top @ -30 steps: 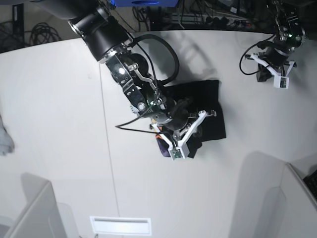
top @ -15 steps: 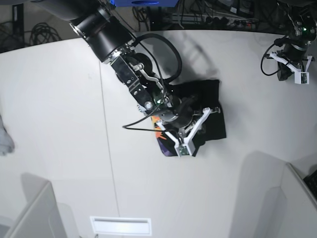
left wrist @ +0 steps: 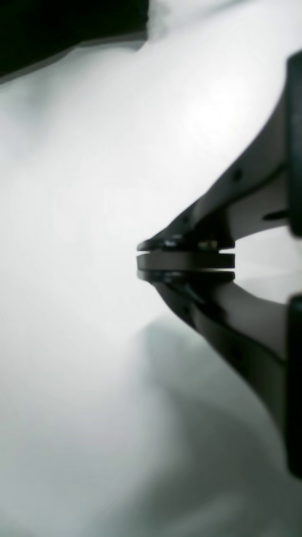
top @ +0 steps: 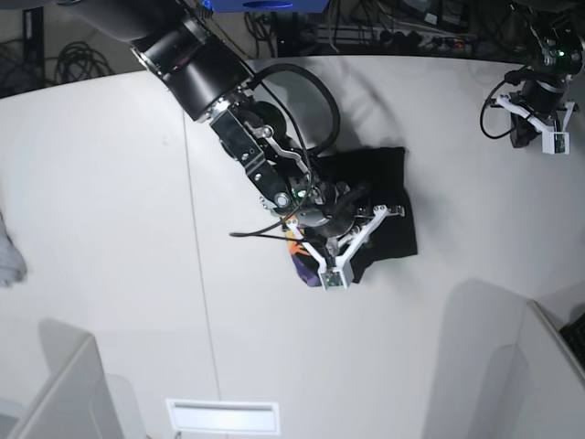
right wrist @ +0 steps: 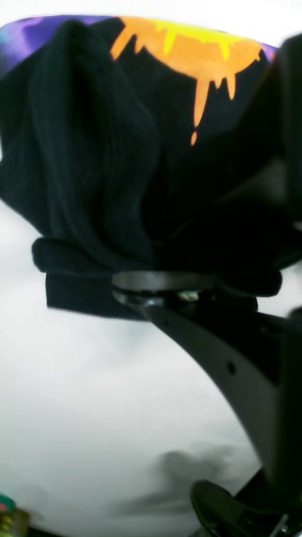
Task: Fold the T-shirt properly
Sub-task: 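Press the folded bundle flat and release the right gripper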
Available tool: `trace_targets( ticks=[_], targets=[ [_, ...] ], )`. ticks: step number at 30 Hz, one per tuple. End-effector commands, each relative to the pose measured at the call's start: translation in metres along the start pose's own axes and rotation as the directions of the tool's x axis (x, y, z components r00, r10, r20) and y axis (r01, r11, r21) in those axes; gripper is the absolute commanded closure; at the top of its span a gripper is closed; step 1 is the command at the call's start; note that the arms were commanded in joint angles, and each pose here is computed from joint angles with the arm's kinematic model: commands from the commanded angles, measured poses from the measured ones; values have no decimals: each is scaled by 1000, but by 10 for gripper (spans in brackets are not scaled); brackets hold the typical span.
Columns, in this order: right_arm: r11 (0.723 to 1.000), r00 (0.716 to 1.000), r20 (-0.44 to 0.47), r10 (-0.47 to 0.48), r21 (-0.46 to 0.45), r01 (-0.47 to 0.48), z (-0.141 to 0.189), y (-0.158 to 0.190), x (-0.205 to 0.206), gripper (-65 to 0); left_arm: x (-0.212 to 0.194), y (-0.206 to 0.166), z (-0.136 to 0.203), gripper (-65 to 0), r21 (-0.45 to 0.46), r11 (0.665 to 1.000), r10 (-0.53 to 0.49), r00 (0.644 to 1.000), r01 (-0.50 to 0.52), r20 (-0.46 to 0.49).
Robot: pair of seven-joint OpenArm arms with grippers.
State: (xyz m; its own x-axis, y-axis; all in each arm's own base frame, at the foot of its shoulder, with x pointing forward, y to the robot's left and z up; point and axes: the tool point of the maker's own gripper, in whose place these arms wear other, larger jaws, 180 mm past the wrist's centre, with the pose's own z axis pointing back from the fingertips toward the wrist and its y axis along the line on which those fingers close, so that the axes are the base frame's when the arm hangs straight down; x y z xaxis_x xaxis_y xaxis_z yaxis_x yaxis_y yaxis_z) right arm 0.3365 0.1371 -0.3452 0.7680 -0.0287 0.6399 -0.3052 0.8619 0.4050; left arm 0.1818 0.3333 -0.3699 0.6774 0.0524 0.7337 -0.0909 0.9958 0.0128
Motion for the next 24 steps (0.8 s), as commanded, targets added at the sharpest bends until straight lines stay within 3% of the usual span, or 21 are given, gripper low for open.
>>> trace_targets(
  ticks=[1,17,18,22,24],
  targets=[
    [1000,998,69,9,26,-11,4,12,24,0,11,2,3,0,-4,1000,-16,999,16,37],
    [1000,999,48,8,18,-9,0,9,19,0,10,2,3,0,-4,1000,-17,999,17,30],
    [1000,999,42,8,13,-8,-1,7,16,-29,7,2,3,0,-4,1000,-18,1000,18,11],
    [1000,1000,18,5,-4,-4,-6,1,8,-321,1,2,3,0,-8,1000,-22,999,22,-34],
    [1000,1000,14,7,-2,-7,-7,2,6,-383,3,1,3,0,-11,1000,-29,999,28,-30]
  ],
)
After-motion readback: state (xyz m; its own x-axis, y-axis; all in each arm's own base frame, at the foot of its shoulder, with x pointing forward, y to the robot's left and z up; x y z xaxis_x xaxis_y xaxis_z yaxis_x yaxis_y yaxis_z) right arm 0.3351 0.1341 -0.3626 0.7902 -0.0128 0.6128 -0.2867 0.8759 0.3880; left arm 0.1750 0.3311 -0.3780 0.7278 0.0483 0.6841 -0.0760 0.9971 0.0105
